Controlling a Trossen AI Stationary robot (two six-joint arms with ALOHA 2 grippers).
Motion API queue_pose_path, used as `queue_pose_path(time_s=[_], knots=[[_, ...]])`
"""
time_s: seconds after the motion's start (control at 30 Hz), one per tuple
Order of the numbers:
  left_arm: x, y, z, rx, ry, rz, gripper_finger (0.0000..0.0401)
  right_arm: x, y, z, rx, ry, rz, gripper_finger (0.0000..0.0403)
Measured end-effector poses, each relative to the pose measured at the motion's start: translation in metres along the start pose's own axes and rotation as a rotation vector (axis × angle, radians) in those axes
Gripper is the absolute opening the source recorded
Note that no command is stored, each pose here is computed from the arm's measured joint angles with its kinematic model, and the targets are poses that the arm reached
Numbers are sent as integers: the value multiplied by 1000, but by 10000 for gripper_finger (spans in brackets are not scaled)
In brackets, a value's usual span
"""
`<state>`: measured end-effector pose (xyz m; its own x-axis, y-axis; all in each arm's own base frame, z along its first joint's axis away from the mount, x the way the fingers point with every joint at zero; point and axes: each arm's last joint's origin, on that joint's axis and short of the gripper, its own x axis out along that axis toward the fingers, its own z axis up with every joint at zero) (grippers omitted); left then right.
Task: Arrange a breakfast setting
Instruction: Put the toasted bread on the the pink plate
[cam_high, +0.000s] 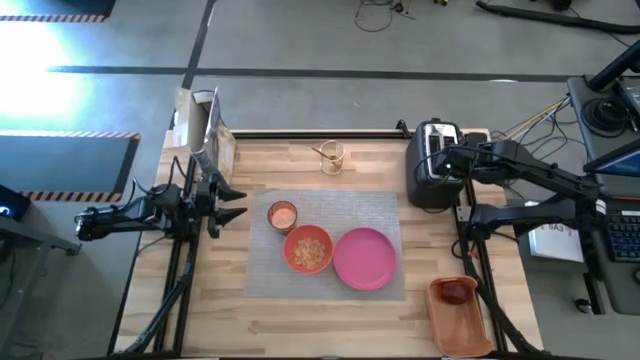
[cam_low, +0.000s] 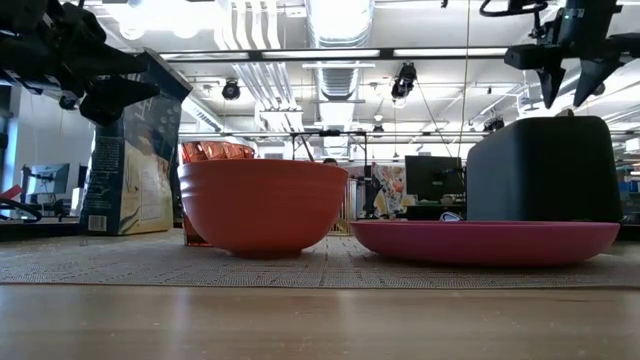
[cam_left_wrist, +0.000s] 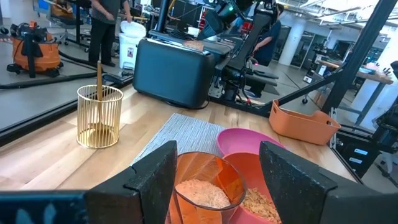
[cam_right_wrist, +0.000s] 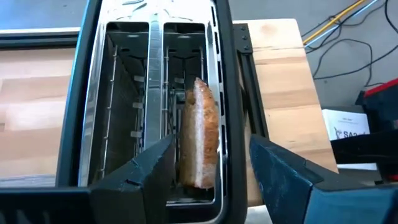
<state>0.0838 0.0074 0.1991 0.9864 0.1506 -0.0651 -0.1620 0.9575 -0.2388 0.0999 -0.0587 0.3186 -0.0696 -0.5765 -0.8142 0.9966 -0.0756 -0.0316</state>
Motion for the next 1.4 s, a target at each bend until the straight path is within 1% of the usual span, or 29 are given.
queue_pose_path(time_s=[0.27,0.47,0.57,0.83,0.97,1.2,1.4], knots=[[0,0,0,0,1,0,212,19,3,-11,-10,19,-44,198],[0,0,-1,1,5,1,212,30,7,-17,-7,9,-37,195],[0,0,-1,1,11,2,212,30,9,-16,-10,2,-31,180],[0,0,-1,1,13,3,212,28,10,-14,-4,6,-10,125],[0,0,-2,1,13,3,212,28,12,-14,-7,1,1,106],[0,0,-2,2,14,3,212,28,12,-14,-8,-1,1,91],[0,0,-2,2,14,3,212,28,12,-14,-11,-3,0,89]])
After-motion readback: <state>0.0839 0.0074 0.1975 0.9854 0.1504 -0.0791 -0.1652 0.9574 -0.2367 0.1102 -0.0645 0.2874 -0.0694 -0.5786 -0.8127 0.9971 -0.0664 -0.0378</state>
